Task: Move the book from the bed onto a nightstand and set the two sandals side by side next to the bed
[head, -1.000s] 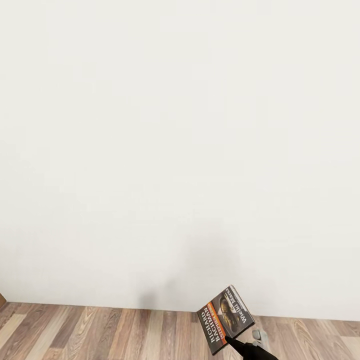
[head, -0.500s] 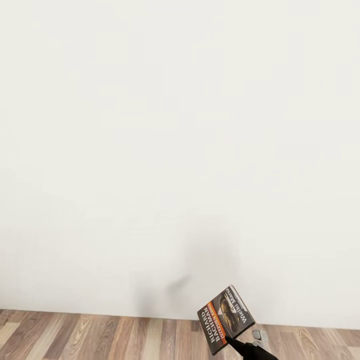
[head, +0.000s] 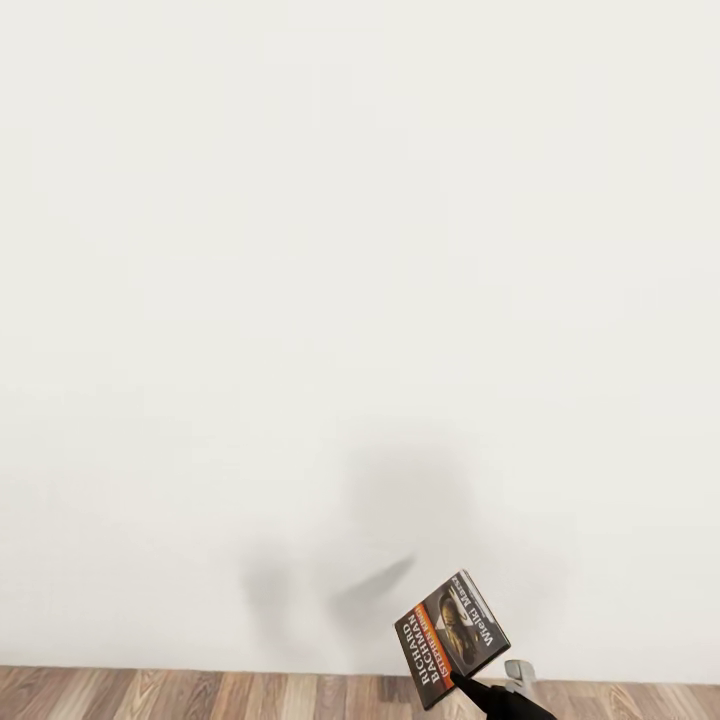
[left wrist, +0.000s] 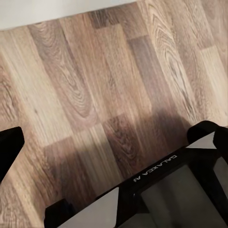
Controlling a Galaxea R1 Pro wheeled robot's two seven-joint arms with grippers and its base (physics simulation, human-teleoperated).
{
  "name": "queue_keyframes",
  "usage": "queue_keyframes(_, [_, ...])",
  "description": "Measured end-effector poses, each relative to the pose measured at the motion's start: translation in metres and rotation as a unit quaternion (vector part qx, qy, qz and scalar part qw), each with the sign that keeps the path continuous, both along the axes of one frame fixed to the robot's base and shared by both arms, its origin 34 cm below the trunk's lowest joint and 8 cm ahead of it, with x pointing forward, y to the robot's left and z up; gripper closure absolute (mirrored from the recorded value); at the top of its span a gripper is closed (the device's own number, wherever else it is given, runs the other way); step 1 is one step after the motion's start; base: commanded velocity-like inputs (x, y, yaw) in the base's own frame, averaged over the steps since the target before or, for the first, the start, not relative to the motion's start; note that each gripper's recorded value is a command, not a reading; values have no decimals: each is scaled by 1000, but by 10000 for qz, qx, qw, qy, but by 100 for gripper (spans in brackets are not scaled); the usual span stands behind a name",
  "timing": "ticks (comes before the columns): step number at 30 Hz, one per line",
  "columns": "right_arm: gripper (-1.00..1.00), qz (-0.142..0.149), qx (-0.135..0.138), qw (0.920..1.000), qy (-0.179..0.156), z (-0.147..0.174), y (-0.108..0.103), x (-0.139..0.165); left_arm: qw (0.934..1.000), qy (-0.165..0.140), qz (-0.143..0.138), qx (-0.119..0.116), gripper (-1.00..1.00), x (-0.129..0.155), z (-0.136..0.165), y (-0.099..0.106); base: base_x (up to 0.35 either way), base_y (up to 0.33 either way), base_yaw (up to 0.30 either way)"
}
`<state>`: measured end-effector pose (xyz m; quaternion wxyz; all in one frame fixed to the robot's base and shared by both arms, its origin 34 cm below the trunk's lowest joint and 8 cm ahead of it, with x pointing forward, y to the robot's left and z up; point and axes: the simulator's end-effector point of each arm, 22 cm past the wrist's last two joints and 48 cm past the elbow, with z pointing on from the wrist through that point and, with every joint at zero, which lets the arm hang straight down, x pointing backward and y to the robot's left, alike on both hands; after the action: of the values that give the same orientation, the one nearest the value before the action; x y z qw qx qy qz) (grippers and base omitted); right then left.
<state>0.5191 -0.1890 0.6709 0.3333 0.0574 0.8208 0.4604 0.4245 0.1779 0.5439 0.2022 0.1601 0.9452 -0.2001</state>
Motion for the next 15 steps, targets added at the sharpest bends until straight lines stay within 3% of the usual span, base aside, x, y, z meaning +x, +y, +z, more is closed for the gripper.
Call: queue_keyframes(15, [100,5,-2,10000,2,0,0,0,10000,1,-1,0,-100,0,0,0,5,0,-280])
